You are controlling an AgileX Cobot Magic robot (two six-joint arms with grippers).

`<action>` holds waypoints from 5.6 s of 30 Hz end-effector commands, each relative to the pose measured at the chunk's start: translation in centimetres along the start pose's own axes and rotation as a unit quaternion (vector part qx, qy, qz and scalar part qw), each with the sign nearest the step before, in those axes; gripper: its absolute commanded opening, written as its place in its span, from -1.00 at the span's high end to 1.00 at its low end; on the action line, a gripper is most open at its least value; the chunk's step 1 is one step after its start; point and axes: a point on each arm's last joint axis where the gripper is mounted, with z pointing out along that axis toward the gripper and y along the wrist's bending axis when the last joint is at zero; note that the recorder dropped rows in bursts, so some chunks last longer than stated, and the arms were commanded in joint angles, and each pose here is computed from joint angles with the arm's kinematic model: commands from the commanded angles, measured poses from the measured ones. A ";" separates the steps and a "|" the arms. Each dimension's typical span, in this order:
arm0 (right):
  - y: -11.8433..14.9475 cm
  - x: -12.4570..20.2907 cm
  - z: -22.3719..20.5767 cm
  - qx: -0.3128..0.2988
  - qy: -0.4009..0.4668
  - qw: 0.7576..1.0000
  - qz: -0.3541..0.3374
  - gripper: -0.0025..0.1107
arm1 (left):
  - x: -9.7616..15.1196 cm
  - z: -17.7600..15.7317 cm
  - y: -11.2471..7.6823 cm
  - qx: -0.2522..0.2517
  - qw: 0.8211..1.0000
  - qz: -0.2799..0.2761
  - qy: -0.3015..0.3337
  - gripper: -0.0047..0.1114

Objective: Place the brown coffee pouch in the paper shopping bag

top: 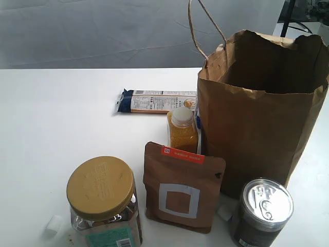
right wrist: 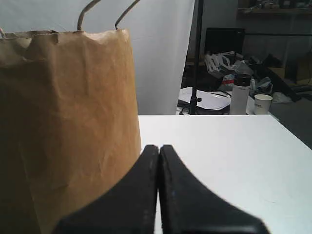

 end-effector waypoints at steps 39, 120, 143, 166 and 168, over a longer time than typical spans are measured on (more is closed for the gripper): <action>14.1 -21.8 11.1 -0.526 0.320 0.768 -0.173 0.96 | 0.1 0.0 0.0 -0.002 1.000 0.000 -0.002 0.92; 14.7 -26.4 9.6 -0.315 0.096 0.914 -0.238 0.96 | 0.1 0.0 0.0 -0.002 1.000 0.000 -0.002 0.92; 14.6 -22.9 14.8 -0.106 0.200 0.914 -0.336 0.96 | 0.1 0.0 0.0 -0.002 1.000 0.000 -0.002 0.92; 14.9 -19.0 19.0 -0.065 0.298 0.914 -0.266 -0.09 | 0.1 0.0 0.0 -0.002 1.000 0.000 -0.002 0.92; 14.6 -19.7 18.7 -0.069 0.281 0.922 -0.256 0.01 | 0.1 0.0 0.0 -0.002 1.000 0.000 -0.002 0.92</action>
